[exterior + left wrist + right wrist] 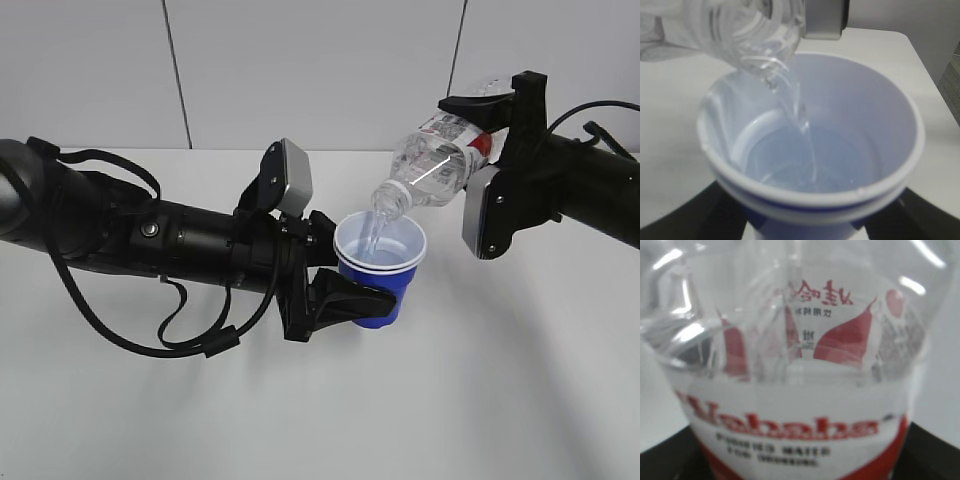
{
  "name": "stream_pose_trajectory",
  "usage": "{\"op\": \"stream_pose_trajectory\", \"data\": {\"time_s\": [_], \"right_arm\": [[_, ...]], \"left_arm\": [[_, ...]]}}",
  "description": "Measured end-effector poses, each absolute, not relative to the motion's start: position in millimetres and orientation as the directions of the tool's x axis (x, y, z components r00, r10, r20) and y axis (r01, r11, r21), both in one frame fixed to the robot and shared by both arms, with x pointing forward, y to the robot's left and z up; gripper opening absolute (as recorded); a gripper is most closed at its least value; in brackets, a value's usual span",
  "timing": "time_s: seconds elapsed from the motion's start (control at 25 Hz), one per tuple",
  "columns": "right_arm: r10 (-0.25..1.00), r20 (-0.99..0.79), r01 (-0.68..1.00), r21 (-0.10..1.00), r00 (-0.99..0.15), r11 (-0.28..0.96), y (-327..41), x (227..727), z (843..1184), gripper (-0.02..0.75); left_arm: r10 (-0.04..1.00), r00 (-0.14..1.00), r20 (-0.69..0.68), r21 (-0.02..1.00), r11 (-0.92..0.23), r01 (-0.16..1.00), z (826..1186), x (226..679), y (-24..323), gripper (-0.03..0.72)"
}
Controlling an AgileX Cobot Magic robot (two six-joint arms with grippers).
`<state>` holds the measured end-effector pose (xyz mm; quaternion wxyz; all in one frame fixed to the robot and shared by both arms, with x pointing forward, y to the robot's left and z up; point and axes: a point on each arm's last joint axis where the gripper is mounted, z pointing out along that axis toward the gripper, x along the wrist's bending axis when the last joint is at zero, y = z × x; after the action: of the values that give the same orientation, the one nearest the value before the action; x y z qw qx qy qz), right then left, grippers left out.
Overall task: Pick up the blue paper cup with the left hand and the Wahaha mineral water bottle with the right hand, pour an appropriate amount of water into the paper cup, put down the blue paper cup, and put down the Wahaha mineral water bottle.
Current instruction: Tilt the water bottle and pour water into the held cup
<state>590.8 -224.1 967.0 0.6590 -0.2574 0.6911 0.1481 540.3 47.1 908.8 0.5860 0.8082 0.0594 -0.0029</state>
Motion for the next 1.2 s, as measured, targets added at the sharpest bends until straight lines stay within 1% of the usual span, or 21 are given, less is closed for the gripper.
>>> {"op": "stream_pose_trajectory", "data": {"time_s": [1.2], "right_arm": [[-0.161,-0.987,-0.551,-0.136,0.004,0.823,-224.0,590.7,967.2,0.492]], "left_arm": [[0.09,0.993,-0.073,0.946,-0.308,0.097,908.7,540.1,47.1,0.49]]}}
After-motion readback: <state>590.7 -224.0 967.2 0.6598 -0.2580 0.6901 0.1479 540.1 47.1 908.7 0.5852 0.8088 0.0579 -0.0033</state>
